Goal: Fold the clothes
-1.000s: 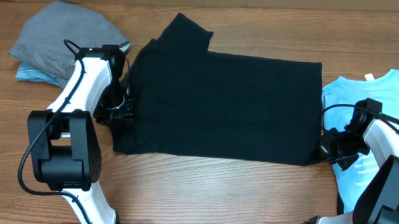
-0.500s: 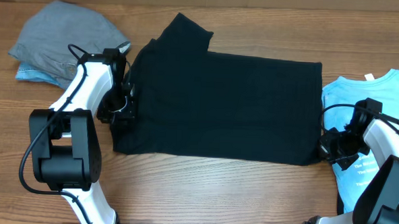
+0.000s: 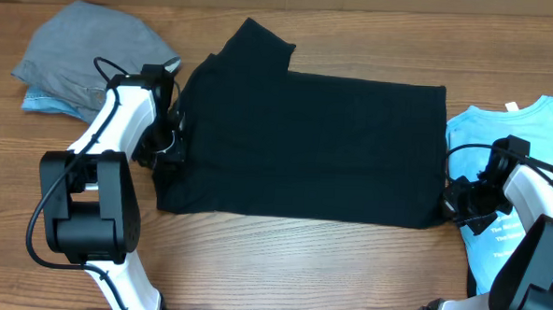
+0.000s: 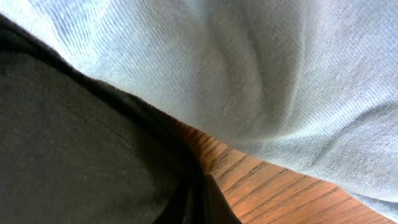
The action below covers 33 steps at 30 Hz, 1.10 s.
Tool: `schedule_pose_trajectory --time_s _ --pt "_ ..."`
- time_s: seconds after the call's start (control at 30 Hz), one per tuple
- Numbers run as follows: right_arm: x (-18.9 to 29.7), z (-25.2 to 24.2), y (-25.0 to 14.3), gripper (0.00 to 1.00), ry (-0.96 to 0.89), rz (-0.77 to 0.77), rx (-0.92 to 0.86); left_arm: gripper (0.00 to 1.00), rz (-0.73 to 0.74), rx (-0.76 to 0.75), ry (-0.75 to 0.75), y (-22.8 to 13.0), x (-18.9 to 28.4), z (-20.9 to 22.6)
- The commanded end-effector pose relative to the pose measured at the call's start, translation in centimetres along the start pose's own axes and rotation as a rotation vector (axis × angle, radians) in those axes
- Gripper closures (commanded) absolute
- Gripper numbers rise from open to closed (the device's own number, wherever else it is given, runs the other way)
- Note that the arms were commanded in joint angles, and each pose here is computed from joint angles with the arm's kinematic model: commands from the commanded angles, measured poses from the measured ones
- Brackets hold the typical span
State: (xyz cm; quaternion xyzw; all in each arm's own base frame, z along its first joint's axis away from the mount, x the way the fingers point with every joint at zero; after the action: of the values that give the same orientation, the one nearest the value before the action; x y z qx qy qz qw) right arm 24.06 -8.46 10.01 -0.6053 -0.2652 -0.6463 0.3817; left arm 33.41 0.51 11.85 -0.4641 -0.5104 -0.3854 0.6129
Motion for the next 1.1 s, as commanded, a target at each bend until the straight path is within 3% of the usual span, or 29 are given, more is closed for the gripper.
schedule_pose_trajectory --time_s 0.0,0.1,0.23,0.37,0.47,0.53,0.67,0.7,0.77,0.8,1.07 --pt "0.4 0.0 0.6 0.96 0.005 -0.015 -0.008 0.44 0.026 -0.013 -0.082 -0.6 1.5 0.0" --pt "0.4 0.0 0.6 0.96 0.005 -0.016 -0.008 0.14 0.078 -0.005 -0.095 -1.3 1.5 0.2" --pt "0.4 0.0 0.6 0.96 0.005 -0.016 -0.008 0.12 0.099 -0.001 -0.073 -1.6 1.2 0.5" --pt "0.4 0.0 0.6 0.96 0.006 -0.016 -0.008 0.33 0.138 0.002 -0.082 -2.3 0.5 0.5" --pt "0.4 0.0 0.6 0.96 0.006 -0.016 -0.009 0.31 0.164 0.004 -0.099 -2.7 0.1 0.4" --pt "0.4 0.1 0.7 0.96 0.006 -0.018 -0.008 0.37 0.167 0.004 -0.098 -2.8 0.1 0.5" --pt "0.4 0.1 0.7 0.96 0.007 -0.019 -0.008 0.59 0.189 0.004 -0.092 -3.2 -0.1 0.5" --pt "0.4 0.1 0.7 0.96 0.006 -0.019 -0.008 0.67 0.202 0.005 -0.088 -3.4 -0.2 0.6" --pt "0.4 0.1 0.7 0.96 0.006 -0.019 -0.008 0.92 0.221 0.01 -0.074 -3.8 -0.8 0.7" --pt "0.4 0.1 0.7 0.96 0.007 -0.019 -0.008 0.96 0.219 0.014 -0.059 -3.9 -1.0 0.9" --pt "0.4 0.1 0.9 0.96 0.007 -0.032 -0.006 0.96 0.069 0.029 0.048 -1.4 0.4 1.7"
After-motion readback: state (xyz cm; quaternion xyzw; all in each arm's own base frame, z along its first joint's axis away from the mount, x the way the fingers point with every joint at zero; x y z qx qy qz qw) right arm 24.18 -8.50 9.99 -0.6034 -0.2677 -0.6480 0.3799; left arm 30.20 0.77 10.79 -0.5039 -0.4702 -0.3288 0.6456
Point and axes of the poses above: each gripper's point midway between its finger pads, its own x axis back along the fingers, its own z axis along the line the jaws close on, y = z × x, the point moved 9 cm from there along x, back along the fingers, and after that the axes turned 15 degrees about x, right-handed, at the moved point
